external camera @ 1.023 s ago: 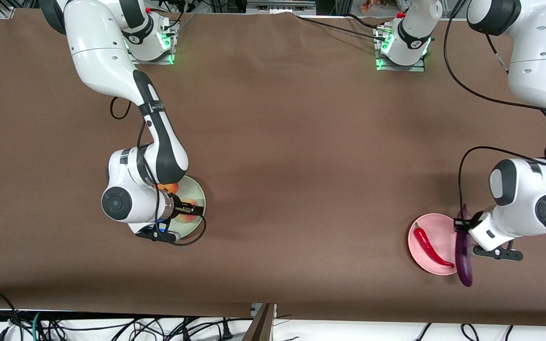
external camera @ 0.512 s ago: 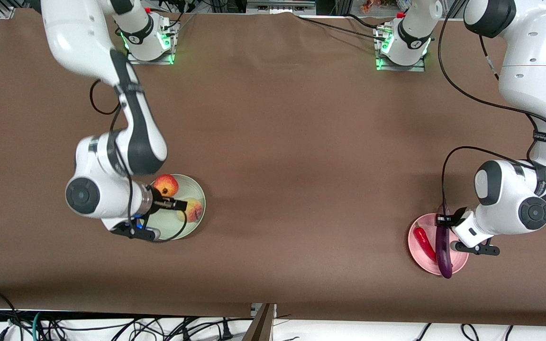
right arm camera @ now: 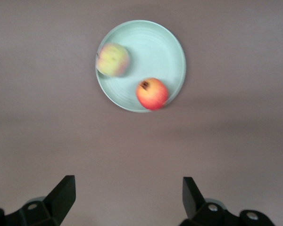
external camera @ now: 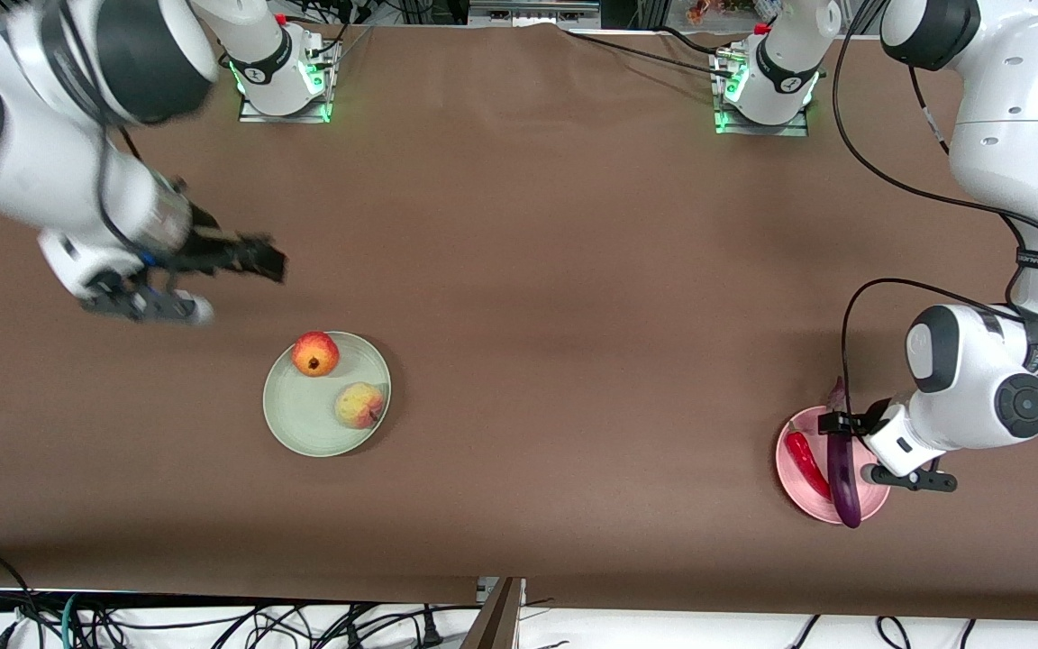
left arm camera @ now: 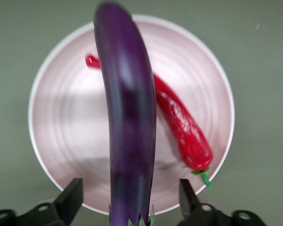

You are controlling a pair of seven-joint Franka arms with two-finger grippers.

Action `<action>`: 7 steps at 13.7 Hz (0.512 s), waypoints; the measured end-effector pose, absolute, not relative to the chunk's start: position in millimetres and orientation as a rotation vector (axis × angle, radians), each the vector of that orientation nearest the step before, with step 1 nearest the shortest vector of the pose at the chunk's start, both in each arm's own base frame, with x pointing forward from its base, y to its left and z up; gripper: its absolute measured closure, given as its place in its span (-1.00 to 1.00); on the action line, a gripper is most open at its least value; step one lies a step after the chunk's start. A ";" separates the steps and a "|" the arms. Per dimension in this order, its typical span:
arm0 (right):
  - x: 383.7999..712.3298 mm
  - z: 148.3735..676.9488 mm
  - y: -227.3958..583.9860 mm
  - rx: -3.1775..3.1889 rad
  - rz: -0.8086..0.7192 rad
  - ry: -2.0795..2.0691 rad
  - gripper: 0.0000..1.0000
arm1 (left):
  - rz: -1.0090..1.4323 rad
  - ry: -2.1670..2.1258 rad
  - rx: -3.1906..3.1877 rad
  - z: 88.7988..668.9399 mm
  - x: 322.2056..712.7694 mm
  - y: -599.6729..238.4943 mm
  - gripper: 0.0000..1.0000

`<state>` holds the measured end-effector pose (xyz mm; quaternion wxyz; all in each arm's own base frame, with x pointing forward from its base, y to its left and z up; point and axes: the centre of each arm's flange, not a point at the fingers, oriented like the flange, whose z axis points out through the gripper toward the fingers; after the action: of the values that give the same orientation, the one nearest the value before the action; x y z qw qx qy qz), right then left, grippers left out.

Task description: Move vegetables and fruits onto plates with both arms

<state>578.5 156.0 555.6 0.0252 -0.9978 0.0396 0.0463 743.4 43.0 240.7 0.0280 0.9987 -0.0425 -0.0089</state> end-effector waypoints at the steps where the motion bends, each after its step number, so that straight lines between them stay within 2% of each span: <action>1: 565.1 566.0 147.4 -3.096 0.125 0.079 -1.00 | 0.012 -0.129 3.086 253.7 748.8 44.5 -1.00; 3: 555.3 579.3 134.4 -3.099 0.096 -0.007 -1.00 | 0.070 -0.119 3.096 280.7 756.2 51.6 -1.00; 7: 558.2 583.7 113.0 -3.098 0.101 -0.046 -1.00 | 0.149 -0.105 3.110 361.7 764.4 60.1 -1.00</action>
<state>558.2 113.0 583.7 0.0208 -0.9991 -0.0149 0.0324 764.4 60.1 361.7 0.0131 0.9982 -0.0335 0.0480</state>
